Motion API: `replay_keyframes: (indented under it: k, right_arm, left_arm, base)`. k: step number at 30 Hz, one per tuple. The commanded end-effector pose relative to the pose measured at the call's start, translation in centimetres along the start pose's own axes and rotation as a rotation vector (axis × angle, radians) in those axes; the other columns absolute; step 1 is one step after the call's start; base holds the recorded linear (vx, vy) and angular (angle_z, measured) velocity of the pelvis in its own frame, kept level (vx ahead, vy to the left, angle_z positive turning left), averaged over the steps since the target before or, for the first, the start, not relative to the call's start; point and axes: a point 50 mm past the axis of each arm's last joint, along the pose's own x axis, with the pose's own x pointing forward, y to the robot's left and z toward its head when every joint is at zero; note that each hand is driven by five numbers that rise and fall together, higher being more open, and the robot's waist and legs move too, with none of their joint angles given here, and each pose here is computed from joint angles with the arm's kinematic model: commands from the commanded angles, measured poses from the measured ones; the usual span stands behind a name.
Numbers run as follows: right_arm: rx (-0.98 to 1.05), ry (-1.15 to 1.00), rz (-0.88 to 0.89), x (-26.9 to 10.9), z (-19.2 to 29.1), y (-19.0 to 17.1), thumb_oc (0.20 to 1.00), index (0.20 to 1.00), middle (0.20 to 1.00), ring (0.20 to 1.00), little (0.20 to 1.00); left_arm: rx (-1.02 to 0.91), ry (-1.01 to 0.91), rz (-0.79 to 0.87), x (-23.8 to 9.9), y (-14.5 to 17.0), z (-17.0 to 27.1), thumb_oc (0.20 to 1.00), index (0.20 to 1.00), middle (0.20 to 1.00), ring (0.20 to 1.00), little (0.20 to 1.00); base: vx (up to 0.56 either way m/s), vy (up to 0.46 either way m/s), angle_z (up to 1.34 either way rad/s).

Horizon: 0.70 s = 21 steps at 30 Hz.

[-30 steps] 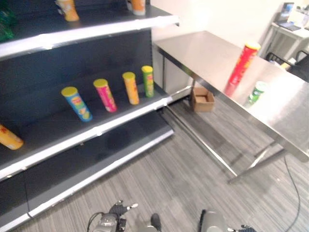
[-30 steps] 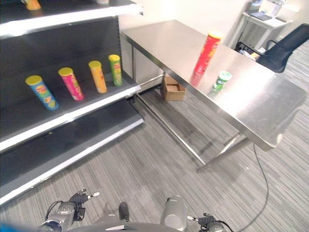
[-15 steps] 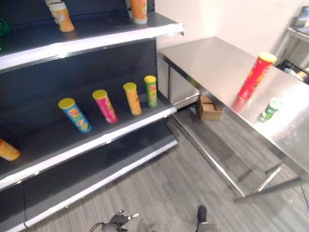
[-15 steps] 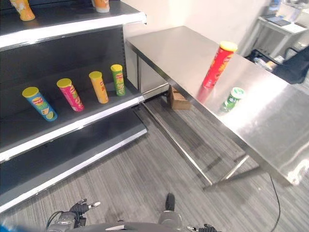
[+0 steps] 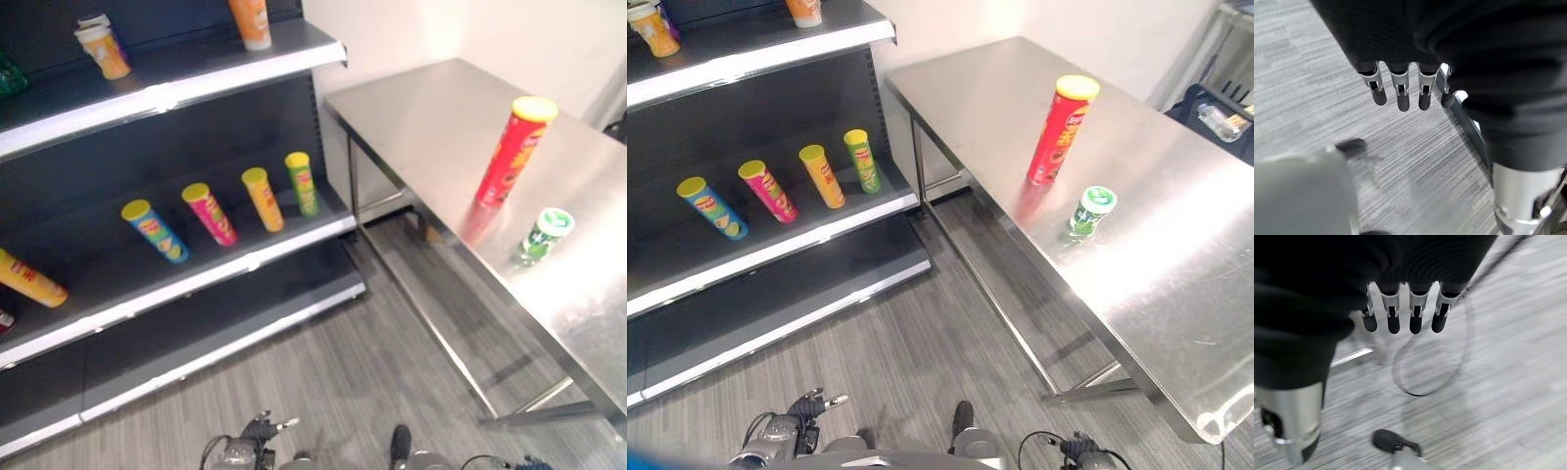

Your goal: Put the goods on the table back onto the shelves and tidy them up.

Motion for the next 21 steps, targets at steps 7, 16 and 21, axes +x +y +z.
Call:
replay_keyframes:
  k: [7,16,21]
  right_arm:
    - [0.413,0.170,-0.223,-0.7,-4.9,-4.9,1.000,1.000,1.000,1.000,1.000]
    - [0.762,0.168,-0.699,-5.0,-8.9,-17.7,1.000,1.000,1.000,1.000,1.000]
    - [0.751,-0.416,-0.962,-9.5,1.5,-26.3,1.000,1.000,1.000,1.000,1.000]
  left_arm:
    - [0.033,0.018,0.098,-0.1,3.7,-0.2,1.000,1.000,1.000,1.000,1.000]
    - [0.069,-0.004,0.113,0.1,3.7,1.0,1.000,1.000,1.000,1.000,1.000]
    - [0.042,-0.005,0.116,0.1,3.0,0.6,1.000,1.000,1.000,1.000,1.000]
  base:
    - [0.09,0.155,-0.58]
    - [0.05,0.084,-0.21]
    - [0.01,0.032,-0.09]
